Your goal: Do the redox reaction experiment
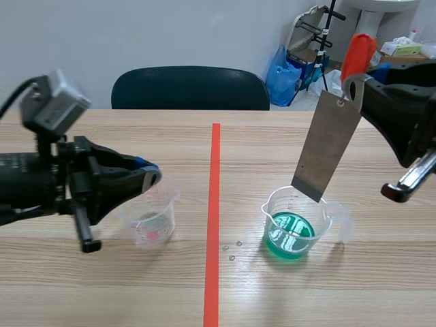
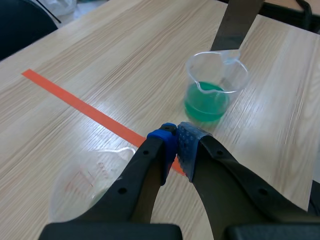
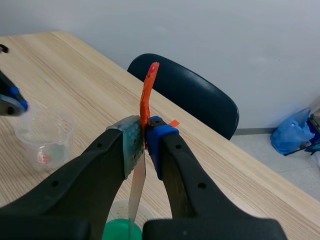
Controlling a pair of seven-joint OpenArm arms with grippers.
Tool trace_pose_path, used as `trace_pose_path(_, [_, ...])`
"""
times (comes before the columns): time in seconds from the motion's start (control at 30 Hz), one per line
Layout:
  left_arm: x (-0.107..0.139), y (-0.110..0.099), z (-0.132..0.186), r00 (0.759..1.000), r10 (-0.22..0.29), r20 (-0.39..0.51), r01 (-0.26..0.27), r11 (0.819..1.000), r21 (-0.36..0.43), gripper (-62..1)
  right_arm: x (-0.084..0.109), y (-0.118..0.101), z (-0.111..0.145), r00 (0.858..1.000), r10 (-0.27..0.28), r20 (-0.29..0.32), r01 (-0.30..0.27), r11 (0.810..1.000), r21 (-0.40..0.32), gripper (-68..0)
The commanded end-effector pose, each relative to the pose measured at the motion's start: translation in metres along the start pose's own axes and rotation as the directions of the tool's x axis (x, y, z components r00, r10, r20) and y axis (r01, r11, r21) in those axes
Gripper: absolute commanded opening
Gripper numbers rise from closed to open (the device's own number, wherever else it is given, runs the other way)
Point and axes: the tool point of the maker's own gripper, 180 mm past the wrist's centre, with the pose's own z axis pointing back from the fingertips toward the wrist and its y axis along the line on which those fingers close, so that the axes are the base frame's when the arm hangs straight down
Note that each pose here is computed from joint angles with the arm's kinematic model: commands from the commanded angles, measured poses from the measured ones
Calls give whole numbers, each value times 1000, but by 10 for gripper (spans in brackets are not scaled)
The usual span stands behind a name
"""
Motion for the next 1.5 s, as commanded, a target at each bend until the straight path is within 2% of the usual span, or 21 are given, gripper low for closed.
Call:
trace_pose_path(0.0, [6,2,-12,999,20,31,-20,1000,-1,-584,12,-1,-2,999,6,43,-6,1000,-1,-656])
trace_pose_path(0.3, [16,-20,-78,999,43,29,-40,993,-113,-584,12,-1,-2,999,6,43,-6,1000,-1,-656])
trace_pose_path(0.4, [22,-26,-95,996,76,37,-70,988,-140,-584,12,-1,-2,999,6,43,-6,1000,-1,-656])
trace_pose_path(0.67, [28,-29,-127,993,109,49,-102,985,-140,-584,12,-1,-2,999,6,43,-6,1000,-1,-656])
trace_pose_path(0.9, [28,-36,-135,992,115,41,-107,981,-164,-584,12,-1,-2,999,6,42,-6,1000,-1,-656])
trace_pose_path(1.47, [26,-36,-135,994,106,37,-98,982,-163,-584,11,-1,-2,999,6,39,-6,1000,-1,-656])
